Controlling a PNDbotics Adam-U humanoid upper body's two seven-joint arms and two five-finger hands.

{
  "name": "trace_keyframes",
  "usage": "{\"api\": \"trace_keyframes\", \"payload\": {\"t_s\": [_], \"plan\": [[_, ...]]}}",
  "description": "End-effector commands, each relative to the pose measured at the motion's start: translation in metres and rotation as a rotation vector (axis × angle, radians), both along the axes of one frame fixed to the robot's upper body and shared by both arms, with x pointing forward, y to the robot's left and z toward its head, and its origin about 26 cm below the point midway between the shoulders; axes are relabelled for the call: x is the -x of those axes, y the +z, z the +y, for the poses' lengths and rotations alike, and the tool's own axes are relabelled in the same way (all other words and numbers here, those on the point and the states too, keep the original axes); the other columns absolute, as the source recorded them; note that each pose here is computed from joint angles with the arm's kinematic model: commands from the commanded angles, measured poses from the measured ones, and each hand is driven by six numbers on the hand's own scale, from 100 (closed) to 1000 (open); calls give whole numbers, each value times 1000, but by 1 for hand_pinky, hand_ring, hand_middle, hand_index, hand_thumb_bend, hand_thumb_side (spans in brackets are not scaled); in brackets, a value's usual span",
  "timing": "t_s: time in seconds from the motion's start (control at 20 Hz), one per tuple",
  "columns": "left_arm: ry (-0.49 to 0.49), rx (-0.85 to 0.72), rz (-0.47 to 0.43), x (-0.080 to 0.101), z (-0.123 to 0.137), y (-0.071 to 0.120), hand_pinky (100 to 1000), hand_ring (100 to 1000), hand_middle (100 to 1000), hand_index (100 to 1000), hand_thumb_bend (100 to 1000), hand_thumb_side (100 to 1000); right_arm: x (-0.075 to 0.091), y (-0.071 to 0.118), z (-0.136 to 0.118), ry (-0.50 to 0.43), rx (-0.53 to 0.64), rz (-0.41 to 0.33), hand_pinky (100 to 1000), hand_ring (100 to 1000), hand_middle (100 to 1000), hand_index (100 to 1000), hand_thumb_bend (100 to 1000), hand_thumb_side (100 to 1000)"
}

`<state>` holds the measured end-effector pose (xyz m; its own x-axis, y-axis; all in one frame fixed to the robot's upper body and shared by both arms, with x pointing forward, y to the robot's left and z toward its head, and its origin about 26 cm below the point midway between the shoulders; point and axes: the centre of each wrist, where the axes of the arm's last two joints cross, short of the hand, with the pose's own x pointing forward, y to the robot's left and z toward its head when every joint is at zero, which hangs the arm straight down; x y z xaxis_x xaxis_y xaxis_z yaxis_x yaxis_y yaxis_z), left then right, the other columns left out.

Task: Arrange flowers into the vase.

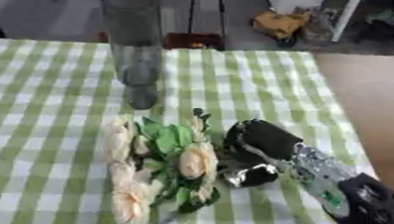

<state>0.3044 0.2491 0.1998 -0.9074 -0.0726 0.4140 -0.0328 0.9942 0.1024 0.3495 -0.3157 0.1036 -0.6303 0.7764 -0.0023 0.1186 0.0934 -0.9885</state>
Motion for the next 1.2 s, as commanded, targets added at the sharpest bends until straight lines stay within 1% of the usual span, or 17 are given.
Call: {"api": "trace_keyframes", "payload": {"t_s": [0.05, 0.15, 0.3, 0.4, 0.45, 0.5, 0.55, 0.65, 0.7, 0.75, 0.8, 0.85, 0.95, 1.0, 1.1, 1.2], "plan": [[-3, -7, -17, 2, 0, 5, 541, 852, 920, 940, 100, 854, -2, 15, -7, 10, 11, -14, 390, 401, 242, 429, 122, 502], [-2, -6, -16, 2, 0, 5, 541, 852, 919, 940, 100, 854, -2, 13, -8, 10, -3, 4, 404, 410, 238, 419, 110, 487], [-1, -6, -16, 2, 0, 5, 540, 852, 920, 941, 100, 854, -3, 10, -11, 7, -20, 40, 392, 399, 226, 383, 139, 485], [0, -6, -16, 2, 0, 5, 540, 852, 920, 941, 100, 853, -3, 10, -12, 17, -25, 61, 376, 384, 220, 355, 249, 504], [-1, -6, -16, 2, 0, 5, 540, 852, 921, 941, 100, 853, -3, 10, -12, 22, -25, 71, 361, 370, 210, 344, 323, 512], [-1, -6, -15, 2, 0, 5, 540, 852, 921, 941, 100, 853, -3, 11, -13, 27, -25, 80, 357, 366, 207, 341, 338, 514], [-1, -6, -14, 2, 0, 5, 539, 852, 921, 941, 100, 850, -3, 11, -13, 30, -25, 86, 318, 329, 175, 307, 368, 524], [0, -6, -14, 2, 0, 5, 539, 851, 920, 941, 100, 848, -3, 12, -14, 33, -30, 94, 248, 266, 112, 239, 368, 538], [0, -6, -14, 2, 0, 5, 538, 851, 920, 941, 100, 847, -3, 13, -15, 37, -31, 97, 232, 252, 100, 225, 368, 539], [1, -6, -14, 2, 0, 5, 538, 849, 920, 941, 100, 846, -3, 14, -15, 40, -34, 97, 172, 197, 100, 185, 350, 552], [1, -6, -12, 2, 0, 5, 537, 848, 920, 941, 100, 847, -3, 14, -15, 43, -40, 96, 156, 183, 100, 177, 358, 550], [2, -6, -10, 2, 0, 5, 535, 846, 919, 940, 100, 846, -4, 16, -16, 47, -50, 91, 111, 138, 100, 151, 364, 576], [4, -6, -7, 2, 0, 5, 534, 845, 919, 940, 100, 847, -5, 18, -16, 53, -73, 72, 100, 100, 100, 122, 366, 599], [5, -6, -6, 2, 0, 5, 534, 845, 919, 940, 100, 846, -5, 19, -17, 56, -86, 59, 100, 100, 100, 112, 383, 606], [6, -5, -4, 2, 0, 5, 534, 844, 918, 938, 100, 846, -6, 21, -17, 63, -120, 30, 100, 100, 100, 100, 339, 637], [7, -4, -3, 2, 0, 4, 533, 844, 918, 938, 100, 846, -7, 23, -18, 68, -148, 4, 100, 100, 100, 100, 325, 649]]}}
